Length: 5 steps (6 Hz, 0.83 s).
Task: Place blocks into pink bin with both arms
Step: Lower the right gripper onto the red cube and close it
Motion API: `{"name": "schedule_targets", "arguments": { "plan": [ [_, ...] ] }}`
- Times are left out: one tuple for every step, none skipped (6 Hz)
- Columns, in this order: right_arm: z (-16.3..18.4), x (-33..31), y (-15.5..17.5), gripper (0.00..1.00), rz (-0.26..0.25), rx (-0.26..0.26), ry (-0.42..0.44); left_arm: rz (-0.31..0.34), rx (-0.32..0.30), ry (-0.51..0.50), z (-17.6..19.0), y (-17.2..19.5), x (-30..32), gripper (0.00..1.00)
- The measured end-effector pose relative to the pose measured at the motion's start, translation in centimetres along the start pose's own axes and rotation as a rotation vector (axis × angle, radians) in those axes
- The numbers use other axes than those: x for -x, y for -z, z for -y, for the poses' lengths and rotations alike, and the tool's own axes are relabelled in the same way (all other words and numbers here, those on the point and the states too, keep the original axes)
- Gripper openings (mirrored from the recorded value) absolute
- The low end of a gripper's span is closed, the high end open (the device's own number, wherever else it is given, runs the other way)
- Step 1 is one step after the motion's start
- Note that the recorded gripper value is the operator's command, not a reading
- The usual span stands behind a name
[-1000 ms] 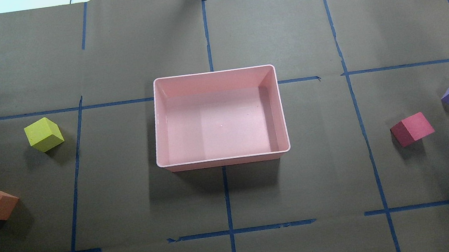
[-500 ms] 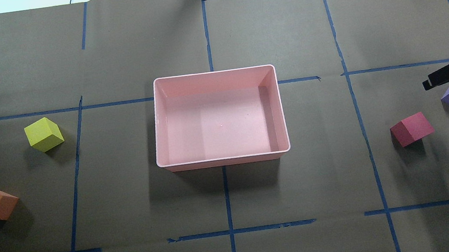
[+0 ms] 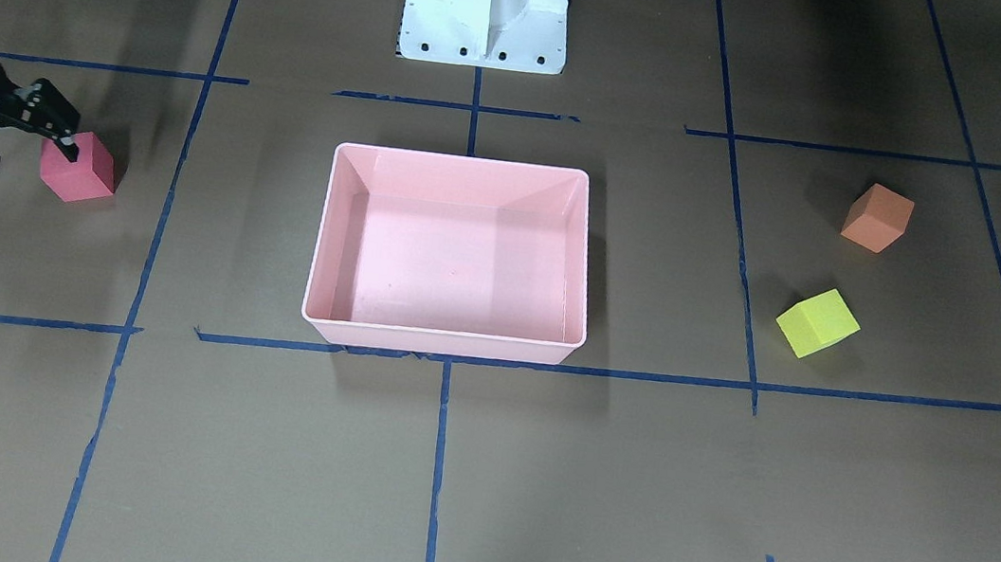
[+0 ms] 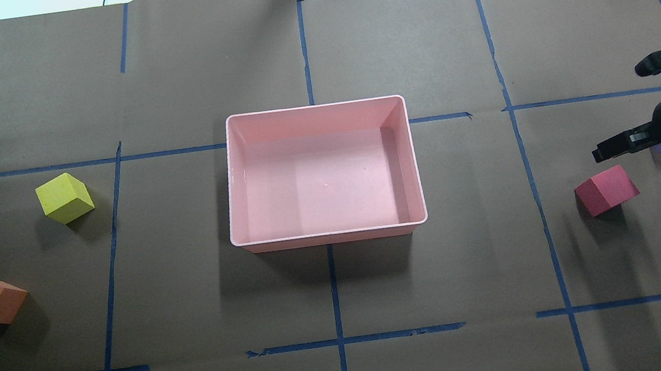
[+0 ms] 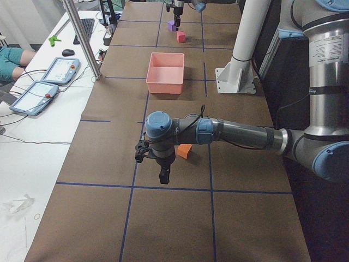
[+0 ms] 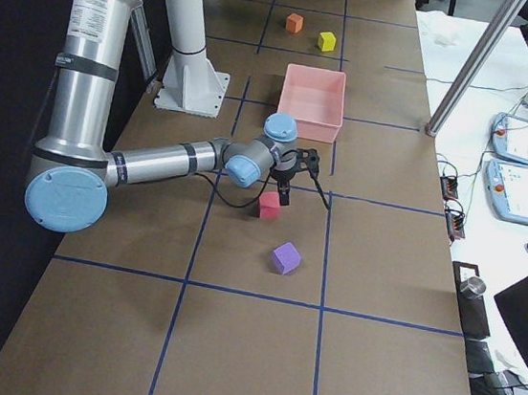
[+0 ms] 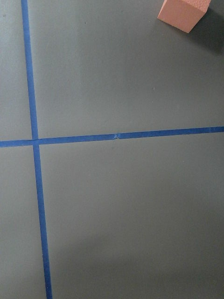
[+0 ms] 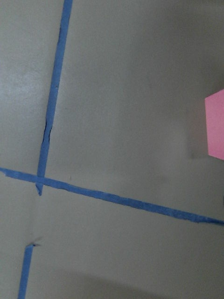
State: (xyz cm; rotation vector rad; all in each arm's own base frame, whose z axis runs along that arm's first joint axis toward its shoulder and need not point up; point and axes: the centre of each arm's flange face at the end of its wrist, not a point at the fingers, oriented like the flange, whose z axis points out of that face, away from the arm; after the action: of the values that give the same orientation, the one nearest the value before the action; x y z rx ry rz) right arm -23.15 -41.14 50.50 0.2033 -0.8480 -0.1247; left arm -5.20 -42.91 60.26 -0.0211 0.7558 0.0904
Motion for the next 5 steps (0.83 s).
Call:
{"name": "schedule_targets", "arguments": {
  "plan": [
    [-0.7, 0.2, -1.5, 1.00, -0.016, 0.020, 0.011, 0.000, 0.000, 0.000, 0.0, 0.0, 0.0, 1.00],
    [-1.4, 0.3, -3.0, 1.00, -0.028, 0.048, 0.020, 0.000, 0.000, 0.001, 0.0, 0.0, 0.0, 1.00],
    [-2.3, -0.1, -4.8, 1.00, -0.043, 0.084, 0.026, 0.000, 0.000, 0.001, 0.0, 0.0, 0.0, 1.00],
    [-3.0, -0.5, -6.5, 0.63, -0.058, 0.116, 0.031, 0.000, 0.000, 0.000, 0.0, 0.0, 0.0, 1.00],
    [-3.2, -0.5, -7.2, 0.35, -0.062, 0.127, 0.036, -0.001, -0.001, -0.001, 0.0, 0.1, 0.0, 1.00]
  ]
}}
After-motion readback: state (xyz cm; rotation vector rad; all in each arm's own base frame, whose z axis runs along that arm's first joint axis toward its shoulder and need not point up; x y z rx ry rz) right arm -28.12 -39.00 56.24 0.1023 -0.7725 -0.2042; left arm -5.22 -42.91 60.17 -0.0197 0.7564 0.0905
